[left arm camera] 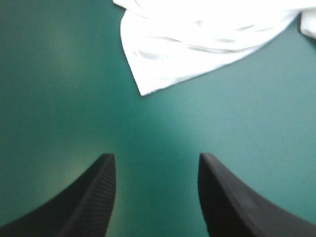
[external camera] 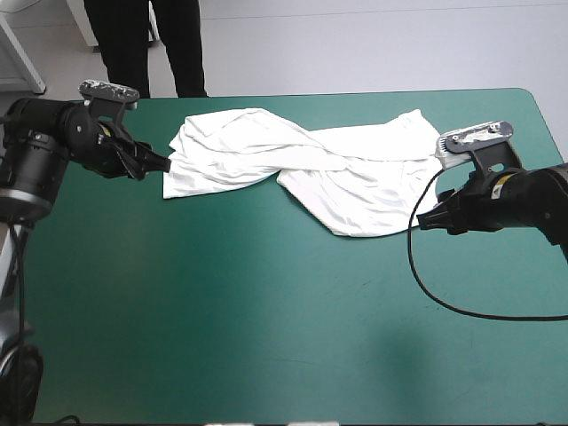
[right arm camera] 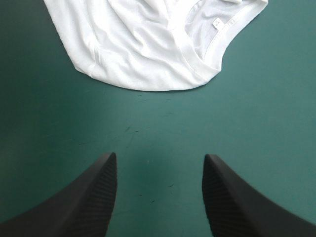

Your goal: Fold the cloth

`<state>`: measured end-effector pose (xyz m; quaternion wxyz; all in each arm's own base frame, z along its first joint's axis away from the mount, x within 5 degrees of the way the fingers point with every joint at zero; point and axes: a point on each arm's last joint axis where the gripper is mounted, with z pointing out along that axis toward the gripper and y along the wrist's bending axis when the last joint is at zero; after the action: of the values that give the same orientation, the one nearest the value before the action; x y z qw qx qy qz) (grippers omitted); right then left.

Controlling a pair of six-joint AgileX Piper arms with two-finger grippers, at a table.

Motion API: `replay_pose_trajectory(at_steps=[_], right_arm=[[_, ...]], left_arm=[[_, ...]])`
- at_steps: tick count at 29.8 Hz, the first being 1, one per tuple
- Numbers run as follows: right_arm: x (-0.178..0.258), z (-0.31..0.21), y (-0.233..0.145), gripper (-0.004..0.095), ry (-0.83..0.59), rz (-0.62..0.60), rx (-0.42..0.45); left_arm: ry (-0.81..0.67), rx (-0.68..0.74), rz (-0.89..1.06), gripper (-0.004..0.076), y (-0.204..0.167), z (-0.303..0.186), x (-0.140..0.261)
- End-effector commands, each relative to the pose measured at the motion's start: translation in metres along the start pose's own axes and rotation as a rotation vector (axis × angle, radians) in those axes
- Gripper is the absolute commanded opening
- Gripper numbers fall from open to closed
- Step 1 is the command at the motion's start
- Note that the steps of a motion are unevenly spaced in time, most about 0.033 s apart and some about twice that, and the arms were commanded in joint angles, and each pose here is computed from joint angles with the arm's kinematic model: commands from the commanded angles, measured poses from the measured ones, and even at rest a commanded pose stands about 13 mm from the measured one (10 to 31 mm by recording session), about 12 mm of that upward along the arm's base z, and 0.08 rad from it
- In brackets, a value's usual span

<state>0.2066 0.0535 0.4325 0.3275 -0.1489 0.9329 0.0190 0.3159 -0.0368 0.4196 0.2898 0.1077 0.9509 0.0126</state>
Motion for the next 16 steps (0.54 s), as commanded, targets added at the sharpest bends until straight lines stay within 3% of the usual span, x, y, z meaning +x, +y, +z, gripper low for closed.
replay_pose_trajectory(at_steps=[1, 6, 16], right_arm=[[-0.008, -0.013, -0.002, 0.0496, -0.098, -0.012, 0.019], [-0.009, -0.013, -0.001, 0.0496, -0.111, -0.014, 0.017], [-0.009, -0.013, 0.007, 0.0496, -0.114, -0.042, -0.011]], left_arm=[[-0.019, 0.050, -0.097, 0.0372, 0.026, 0.007, -0.018], [0.057, 0.090, -0.123, 0.0402, 0.043, 0.059, -0.029], [0.245, 0.179, -0.137, 0.0412, 0.042, 0.153, -0.023]])
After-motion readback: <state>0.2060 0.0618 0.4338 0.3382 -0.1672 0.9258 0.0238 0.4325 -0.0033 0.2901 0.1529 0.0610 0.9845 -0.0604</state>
